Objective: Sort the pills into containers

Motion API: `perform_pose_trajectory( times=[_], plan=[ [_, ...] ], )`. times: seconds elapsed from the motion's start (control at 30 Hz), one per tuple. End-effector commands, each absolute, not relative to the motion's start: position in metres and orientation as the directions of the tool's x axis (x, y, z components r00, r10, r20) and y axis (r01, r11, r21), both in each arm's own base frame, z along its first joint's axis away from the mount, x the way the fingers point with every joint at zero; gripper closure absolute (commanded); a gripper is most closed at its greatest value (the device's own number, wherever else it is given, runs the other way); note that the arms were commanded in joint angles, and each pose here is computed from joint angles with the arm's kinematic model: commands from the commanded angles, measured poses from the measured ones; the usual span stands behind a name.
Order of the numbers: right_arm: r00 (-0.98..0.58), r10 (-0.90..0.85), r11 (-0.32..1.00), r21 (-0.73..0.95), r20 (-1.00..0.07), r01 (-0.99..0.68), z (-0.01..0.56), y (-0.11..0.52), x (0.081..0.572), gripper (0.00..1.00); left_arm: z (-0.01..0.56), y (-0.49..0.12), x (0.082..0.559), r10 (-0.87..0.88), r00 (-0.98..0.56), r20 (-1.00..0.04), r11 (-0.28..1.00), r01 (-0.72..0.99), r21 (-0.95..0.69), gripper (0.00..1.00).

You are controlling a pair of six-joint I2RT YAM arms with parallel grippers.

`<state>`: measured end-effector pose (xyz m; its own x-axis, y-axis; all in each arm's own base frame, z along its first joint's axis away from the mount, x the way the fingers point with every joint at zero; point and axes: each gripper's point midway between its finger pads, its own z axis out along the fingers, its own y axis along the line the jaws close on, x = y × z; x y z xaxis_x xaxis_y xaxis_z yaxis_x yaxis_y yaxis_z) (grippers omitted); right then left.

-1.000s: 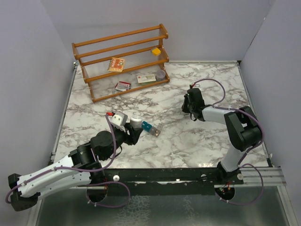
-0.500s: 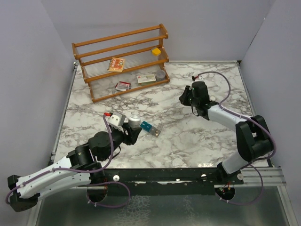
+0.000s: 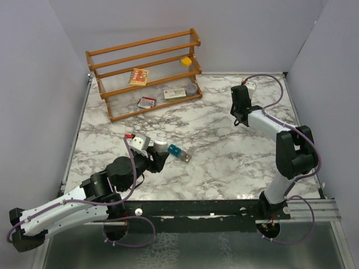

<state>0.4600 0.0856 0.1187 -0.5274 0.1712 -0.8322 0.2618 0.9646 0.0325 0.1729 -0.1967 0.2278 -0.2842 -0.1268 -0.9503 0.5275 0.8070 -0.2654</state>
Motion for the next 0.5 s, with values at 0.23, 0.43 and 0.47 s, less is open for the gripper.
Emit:
perform_pose_trajectory(
  times=[0.23,0.43,0.47],
  plan=[
    [-0.623,0.121,0.910,-0.164,-0.773,0.381,0.072,0.013,0.442,0.98,0.231,-0.202,0.173,-0.140,-0.277,-0.951,0.795,0.541,-0.275,1.00],
    [-0.661,0.118,0.913,-0.180,-0.741,0.365,0.054,-0.003,0.453,0.94,0.228,-0.204,0.172,-0.138,-0.285,-0.949,0.792,0.543,-0.278,1.00],
    [-0.666,0.114,0.912,-0.189,-0.737,0.365,0.051,-0.004,0.453,0.91,0.228,-0.203,0.173,-0.138,-0.284,-0.949,0.794,0.541,-0.278,1.00]
  ],
)
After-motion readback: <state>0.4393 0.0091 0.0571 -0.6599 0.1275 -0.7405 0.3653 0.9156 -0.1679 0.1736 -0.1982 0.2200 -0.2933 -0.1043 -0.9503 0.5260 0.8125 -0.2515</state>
